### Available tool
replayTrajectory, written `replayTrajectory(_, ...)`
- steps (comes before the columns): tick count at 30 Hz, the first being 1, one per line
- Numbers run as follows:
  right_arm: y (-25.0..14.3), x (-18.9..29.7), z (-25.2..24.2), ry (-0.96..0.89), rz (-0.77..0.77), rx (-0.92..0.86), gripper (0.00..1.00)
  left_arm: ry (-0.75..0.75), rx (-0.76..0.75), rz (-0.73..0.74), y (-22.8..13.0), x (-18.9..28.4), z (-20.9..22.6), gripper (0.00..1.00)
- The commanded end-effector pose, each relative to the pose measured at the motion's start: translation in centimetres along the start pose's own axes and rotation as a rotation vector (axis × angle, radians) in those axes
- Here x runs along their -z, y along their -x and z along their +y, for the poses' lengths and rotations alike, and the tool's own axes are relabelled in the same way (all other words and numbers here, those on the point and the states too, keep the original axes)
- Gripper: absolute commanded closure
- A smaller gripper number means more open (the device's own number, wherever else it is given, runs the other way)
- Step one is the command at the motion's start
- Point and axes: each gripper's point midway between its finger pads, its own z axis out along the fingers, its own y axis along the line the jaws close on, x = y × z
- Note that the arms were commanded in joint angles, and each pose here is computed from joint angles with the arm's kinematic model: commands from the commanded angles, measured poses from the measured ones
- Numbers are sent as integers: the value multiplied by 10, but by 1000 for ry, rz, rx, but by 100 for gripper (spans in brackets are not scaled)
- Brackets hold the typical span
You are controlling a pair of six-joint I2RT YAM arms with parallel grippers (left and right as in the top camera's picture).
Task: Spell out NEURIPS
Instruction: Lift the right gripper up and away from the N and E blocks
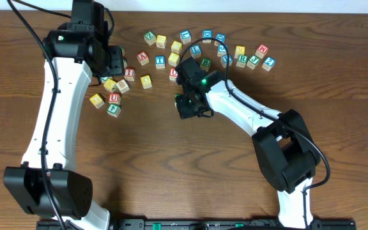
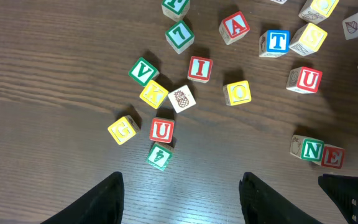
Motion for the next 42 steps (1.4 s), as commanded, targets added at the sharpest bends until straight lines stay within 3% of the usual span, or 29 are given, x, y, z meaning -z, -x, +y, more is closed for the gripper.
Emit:
replayTrajectory(1, -2, -6, -4, -6, 11, -12, 99, -1, -5, -25, 5, 9, 2, 41)
replayTrajectory(42, 1, -11, -20, -18, 16, -108, 99, 0, -4, -24, 5, 8, 2, 41)
